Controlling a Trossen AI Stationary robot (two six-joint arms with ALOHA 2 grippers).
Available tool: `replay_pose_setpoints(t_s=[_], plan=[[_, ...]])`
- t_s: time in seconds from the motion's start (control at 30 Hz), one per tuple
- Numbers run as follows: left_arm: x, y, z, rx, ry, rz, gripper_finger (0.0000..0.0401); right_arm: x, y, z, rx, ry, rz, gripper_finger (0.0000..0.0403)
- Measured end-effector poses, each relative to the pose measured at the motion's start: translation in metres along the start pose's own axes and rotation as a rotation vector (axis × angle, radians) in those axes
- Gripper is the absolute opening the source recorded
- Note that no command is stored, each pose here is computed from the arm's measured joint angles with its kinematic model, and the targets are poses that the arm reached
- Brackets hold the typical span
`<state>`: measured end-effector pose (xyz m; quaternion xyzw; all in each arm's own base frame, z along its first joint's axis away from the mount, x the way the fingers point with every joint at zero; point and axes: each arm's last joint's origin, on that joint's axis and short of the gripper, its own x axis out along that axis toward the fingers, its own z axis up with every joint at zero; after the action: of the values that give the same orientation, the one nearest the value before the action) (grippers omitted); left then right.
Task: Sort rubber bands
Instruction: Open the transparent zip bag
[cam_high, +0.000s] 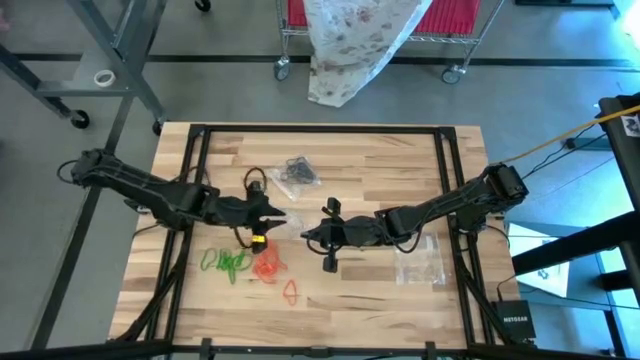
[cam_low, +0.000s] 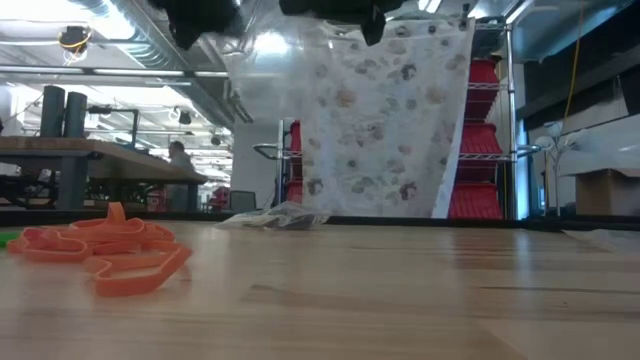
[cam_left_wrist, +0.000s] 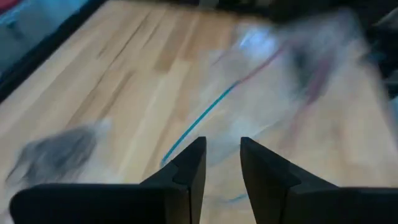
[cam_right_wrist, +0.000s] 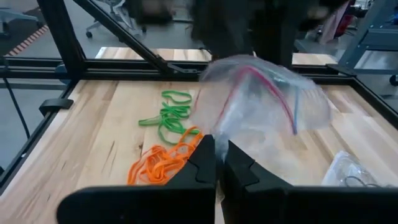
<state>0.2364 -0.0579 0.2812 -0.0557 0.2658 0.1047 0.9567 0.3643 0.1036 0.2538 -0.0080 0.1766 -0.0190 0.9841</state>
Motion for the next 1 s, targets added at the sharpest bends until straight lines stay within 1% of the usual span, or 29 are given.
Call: replay_pose_setpoints(t_s=[0.07, 0.13, 0.2, 0.27, 0.33, 0.37, 0.4, 0.43, 0.53, 0.57, 0.6, 0.67, 0.83, 1.0], plan=[[0.009, 0.002, -0.009, 0.018, 0.061, 0.050, 0.0092, 0.000, 0.000, 0.000, 0.000, 0.001, 0.001, 0.0000], [0.015, 0.005, -0.013, 0.007, 0.066, 0.132, 0.0092, 0.000, 0.000, 0.000, -0.001, 0.002, 0.001, 0.0000], [0.013, 0.007, -0.012, -0.019, 0.020, 0.253, 0.0091, 0.001, 0.000, 0.000, 0.000, 0.002, -0.006, 0.0000], [0.009, 0.008, -0.009, -0.025, -0.051, 0.346, 0.0088, 0.001, -0.001, -0.001, 0.004, 0.002, -0.014, 0.0000], [0.003, 0.008, -0.003, -0.035, -0.118, 0.373, 0.0084, 0.001, -0.001, -0.001, 0.007, 0.005, -0.014, 0.0000], [0.000, 0.008, 0.001, -0.033, -0.142, 0.359, 0.0082, 0.001, -0.001, -0.001, 0.007, 0.006, -0.013, 0.0000], [-0.003, 0.007, 0.004, -0.021, -0.156, 0.323, 0.0081, 0.001, -0.001, -0.001, 0.006, 0.008, -0.010, 0.0000], [-0.006, 0.005, 0.006, -0.001, -0.160, 0.261, 0.0079, 0.001, 0.000, -0.001, 0.005, 0.012, -0.004, 0.0000], [-0.014, -0.001, 0.010, 0.047, -0.136, -0.020, 0.0076, 0.000, 0.000, -0.002, 0.002, 0.020, 0.002, 0.0000], [-0.015, -0.003, 0.010, 0.052, -0.118, -0.097, 0.0076, 0.000, 0.000, -0.002, 0.001, 0.019, 0.002, 0.0000], [-0.016, -0.005, 0.009, 0.052, -0.102, -0.146, 0.0076, 0.000, 0.000, -0.002, 0.000, 0.016, 0.002, 0.0000], [-0.014, -0.006, 0.008, 0.046, -0.087, -0.176, 0.0076, 0.000, 0.000, -0.001, -0.003, 0.012, 0.000, 0.0000], [-0.001, -0.007, 0.004, 0.069, -0.049, -0.150, 0.0076, 0.000, 0.000, -0.001, -0.003, 0.011, -0.001, 0.0000], [0.011, -0.011, 0.000, 0.087, -0.018, -0.152, 0.0076, 0.000, 0.000, -0.001, -0.003, 0.007, 0.000, 0.0000]])
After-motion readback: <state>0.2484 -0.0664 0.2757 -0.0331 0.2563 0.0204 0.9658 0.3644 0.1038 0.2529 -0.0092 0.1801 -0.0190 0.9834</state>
